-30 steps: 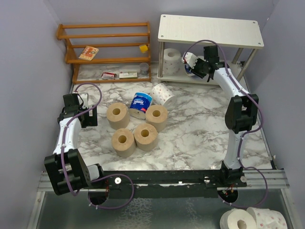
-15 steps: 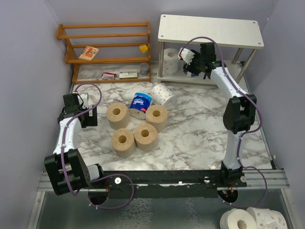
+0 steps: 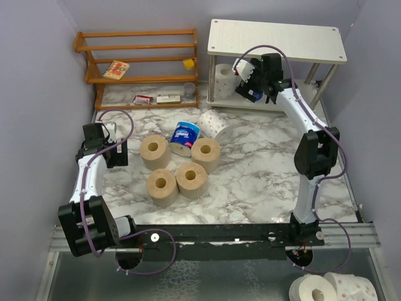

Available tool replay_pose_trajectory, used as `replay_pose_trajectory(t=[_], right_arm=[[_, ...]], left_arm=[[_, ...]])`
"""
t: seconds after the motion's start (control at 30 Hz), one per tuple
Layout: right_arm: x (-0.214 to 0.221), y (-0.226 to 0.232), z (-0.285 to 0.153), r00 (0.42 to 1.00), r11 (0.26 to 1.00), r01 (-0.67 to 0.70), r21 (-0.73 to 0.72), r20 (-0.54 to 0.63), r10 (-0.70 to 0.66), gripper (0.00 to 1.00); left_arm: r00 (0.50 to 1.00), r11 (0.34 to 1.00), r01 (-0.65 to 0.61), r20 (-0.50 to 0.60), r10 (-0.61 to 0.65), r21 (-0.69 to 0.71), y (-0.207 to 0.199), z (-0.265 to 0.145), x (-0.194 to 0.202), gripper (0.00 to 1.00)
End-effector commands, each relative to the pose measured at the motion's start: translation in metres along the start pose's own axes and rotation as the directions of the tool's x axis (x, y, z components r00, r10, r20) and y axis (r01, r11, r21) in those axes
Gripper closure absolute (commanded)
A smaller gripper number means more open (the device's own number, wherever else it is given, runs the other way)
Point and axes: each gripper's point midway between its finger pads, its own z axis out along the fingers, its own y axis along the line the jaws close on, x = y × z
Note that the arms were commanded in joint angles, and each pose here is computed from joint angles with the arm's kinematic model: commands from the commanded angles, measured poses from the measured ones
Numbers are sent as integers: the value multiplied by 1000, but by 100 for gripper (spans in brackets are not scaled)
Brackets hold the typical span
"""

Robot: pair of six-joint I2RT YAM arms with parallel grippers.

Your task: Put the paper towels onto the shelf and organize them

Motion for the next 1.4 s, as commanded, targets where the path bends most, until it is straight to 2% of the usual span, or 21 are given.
replay_pose_trajectory(t=[0.0, 0.1, 0.17, 0.23, 0.3, 0.43, 0.5, 0.53, 0.57, 0.67, 0.77, 0.87, 1.03, 1.17, 1.37], right_arm=[[-54, -27, -77, 980, 985, -153, 76, 142, 141, 1], [-57, 19, -102, 948, 964, -255, -76, 178, 265, 1], [-58, 61, -119, 887, 896, -387, -217, 177, 426, 1], [-70, 113, -140, 834, 795, -415, -443, 165, 527, 0], [-79, 154, -162, 780, 658, -422, -624, 121, 614, 0], [-72, 207, -175, 694, 408, -486, -773, -57, 718, 0], [-60, 227, -177, 716, 369, -460, -807, -92, 692, 0], [-53, 231, -172, 736, 400, -451, -798, -79, 673, 1], [-42, 229, -162, 753, 469, -468, -749, -61, 655, 0], [-17, 206, -140, 819, 733, -427, -530, 117, 562, 0], [-5, 183, -131, 859, 882, -341, -327, 273, 433, 0], [-1, 167, -119, 879, 925, -299, -235, 310, 363, 0], [0, 146, -93, 880, 945, -294, -144, 344, 327, 0], [-7, 147, -65, 893, 966, -208, -154, 373, 252, 0], [-16, 139, -27, 891, 958, -194, -209, 370, 261, 1]], left_arm=[[999, 1000, -2, 36, 2, 3, 2, -6, -13, 1], [999, 1000, -4, 35, 4, 16, 0, -5, -13, 1], [999, 999, -7, 37, 6, 33, -3, -5, -13, 1], [999, 999, -9, 40, 8, 47, -6, -6, -14, 1], [999, 999, -7, 37, 6, 47, -6, -5, -13, 1], [1000, 999, -3, 22, 2, 35, -4, -3, -12, 1], [1000, 1000, -1, 19, 1, 30, -3, -2, -12, 1], [1000, 1000, 0, 16, 0, 29, -3, -2, -11, 1], [1000, 1000, 1, 17, -2, 27, -2, -2, -11, 1], [1000, 1000, 0, 13, -1, 30, -3, -1, -11, 1], [1000, 999, 2, 2, -2, 32, -3, 1, -10, 1], [1000, 999, 0, -9, 0, 46, -5, 2, -8, 1], [1000, 999, 3, -17, -2, 44, -5, 3, -7, 1], [1000, 999, -1, -9, 1, 54, -7, 1, -8, 1], [1000, 999, -1, -1, 1, 51, -6, -1, -9, 1]])
